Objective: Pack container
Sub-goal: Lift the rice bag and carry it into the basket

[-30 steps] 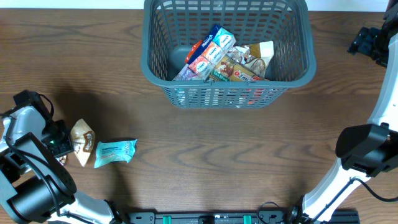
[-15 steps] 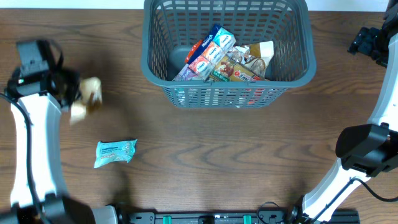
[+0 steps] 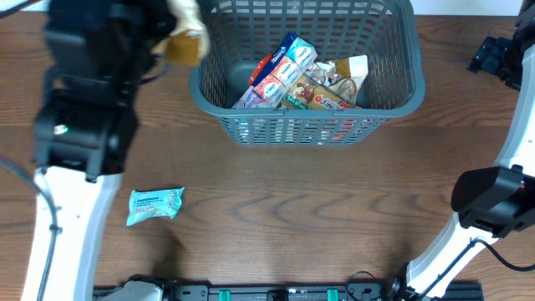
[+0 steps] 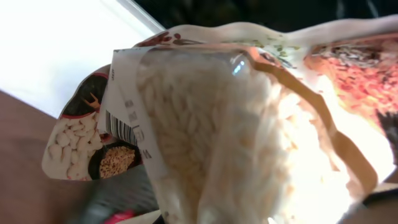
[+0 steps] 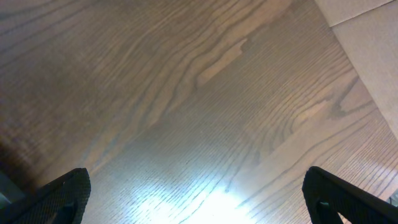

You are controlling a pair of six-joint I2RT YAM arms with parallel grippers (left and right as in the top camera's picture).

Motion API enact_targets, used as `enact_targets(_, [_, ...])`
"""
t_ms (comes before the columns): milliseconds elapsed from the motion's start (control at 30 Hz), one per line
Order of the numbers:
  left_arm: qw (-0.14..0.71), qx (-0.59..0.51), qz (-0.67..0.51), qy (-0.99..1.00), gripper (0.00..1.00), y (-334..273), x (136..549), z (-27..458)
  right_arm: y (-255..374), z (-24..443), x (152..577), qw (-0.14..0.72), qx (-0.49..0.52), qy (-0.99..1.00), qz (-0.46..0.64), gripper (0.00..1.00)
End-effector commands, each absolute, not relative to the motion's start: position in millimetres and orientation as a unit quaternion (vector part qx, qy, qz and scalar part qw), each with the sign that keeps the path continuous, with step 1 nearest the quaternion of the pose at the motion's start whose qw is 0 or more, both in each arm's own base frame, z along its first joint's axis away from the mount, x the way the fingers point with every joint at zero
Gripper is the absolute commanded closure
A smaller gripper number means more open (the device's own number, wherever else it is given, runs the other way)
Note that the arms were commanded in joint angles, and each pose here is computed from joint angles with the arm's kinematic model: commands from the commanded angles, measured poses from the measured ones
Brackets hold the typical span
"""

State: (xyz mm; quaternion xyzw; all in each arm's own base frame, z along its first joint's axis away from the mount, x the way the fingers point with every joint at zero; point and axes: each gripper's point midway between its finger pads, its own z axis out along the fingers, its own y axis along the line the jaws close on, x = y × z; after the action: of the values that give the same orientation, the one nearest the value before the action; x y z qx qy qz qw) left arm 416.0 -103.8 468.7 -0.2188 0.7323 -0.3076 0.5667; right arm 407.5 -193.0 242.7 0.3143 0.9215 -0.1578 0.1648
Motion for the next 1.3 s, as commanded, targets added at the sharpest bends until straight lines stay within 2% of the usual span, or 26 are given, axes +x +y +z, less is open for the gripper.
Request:
enact_targets(0, [0.552, -0.187, -0.316, 0.749, 0.94, -142.9, 431.1, 452.6, -198.5, 239.8, 406.4, 0.162, 0.325, 0.918, -0.162, 0.01])
enact_targets(267, [0.506, -0.135, -0.338, 0.782, 0.94, -232.2, 460.6, 396.0, -198.5, 239.8, 406.4, 0.162, 0.325, 0.918, -0.162, 0.01])
enact_targets(400, [0.481, -0.125, -0.329, 0.803, 0.94, -252.4, 466.2, 366.0, -198.5, 239.8, 406.4, 0.162, 0.325, 0.918, -0.162, 0.01])
enact_targets(633, [0.436, -0.148, -0.251, 0.852, 0.94, -245.0, 478.6, 297.0, -198.6, 239.8, 406.5, 0.162, 0.325, 0.918, -0.162, 0.01])
enact_targets(733, [0.423, -0.159, -0.207, 0.868, 0.89, -235.7, 481.6, 270.9, -198.5, 239.8, 406.4, 0.162, 0.325, 0.918, -0.162, 0.01])
enact_targets(1000, [0.401, -0.167, -0.131, 0.891, 0.86, -219.7, 484.9, 227.4, -198.6, 239.8, 406.4, 0.162, 0.325, 0.918, -0.162, 0.01])
enact_targets(1033, [0.399, -0.167, -0.129, 0.892, 0.83, -218.9, 485.2, 225.7, -198.6, 239.8, 406.4, 0.162, 0.325, 0.918, -0.162, 0.01])
enact_targets(1133, [0.399, -0.170, -0.126, 0.892, 0.62, -213.2, 487.1, 225.2, -198.5, 239.8, 406.4, 0.162, 0.325, 0.918, -0.162, 0.01])
enact_targets(1167, [0.400, -0.172, -0.125, 0.891, 0.49, -211.3, 488.3, 225.7, -198.5, 239.8, 406.4, 0.162, 0.325, 0.918, -0.162, 0.01])
enact_targets(1267, [0.407, -0.160, -0.116, 0.892, 0.22, -204.3, 492.4, 229.1, -198.5, 239.8, 406.4, 0.162, 0.325, 0.918, -0.162, 0.01])
